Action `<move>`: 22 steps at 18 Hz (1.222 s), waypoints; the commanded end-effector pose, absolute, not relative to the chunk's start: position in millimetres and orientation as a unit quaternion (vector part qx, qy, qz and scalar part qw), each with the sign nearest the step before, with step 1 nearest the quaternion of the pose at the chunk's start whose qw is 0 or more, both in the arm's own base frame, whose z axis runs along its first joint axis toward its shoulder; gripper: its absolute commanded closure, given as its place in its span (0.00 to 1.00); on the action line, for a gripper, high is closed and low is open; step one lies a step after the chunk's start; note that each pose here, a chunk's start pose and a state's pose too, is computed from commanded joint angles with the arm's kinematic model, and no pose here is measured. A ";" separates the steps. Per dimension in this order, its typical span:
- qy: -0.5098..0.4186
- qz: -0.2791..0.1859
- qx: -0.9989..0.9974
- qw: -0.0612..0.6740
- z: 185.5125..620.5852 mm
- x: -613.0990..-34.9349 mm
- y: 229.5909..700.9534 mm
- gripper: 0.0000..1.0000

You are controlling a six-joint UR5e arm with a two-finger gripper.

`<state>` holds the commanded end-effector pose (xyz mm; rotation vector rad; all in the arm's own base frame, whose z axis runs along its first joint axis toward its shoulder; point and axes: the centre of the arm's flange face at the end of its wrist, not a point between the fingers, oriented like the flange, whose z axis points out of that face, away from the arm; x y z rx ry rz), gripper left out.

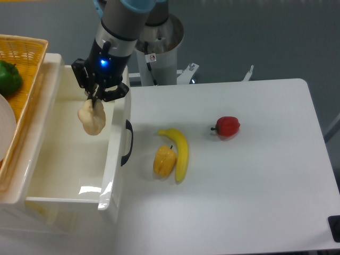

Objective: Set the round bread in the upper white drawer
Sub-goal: 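Lower the bread roll into the drawer and open the gripper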

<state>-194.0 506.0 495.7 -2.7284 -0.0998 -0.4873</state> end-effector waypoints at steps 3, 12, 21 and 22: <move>-0.033 -0.176 -0.968 0.176 486.0 -193.1 510.7 0.80; -0.022 -0.174 -0.968 0.179 485.3 -189.6 513.8 0.01; -0.014 -0.173 -0.968 0.179 487.0 -182.8 516.7 0.01; -0.014 -0.173 -0.968 0.180 487.8 -182.9 516.8 0.01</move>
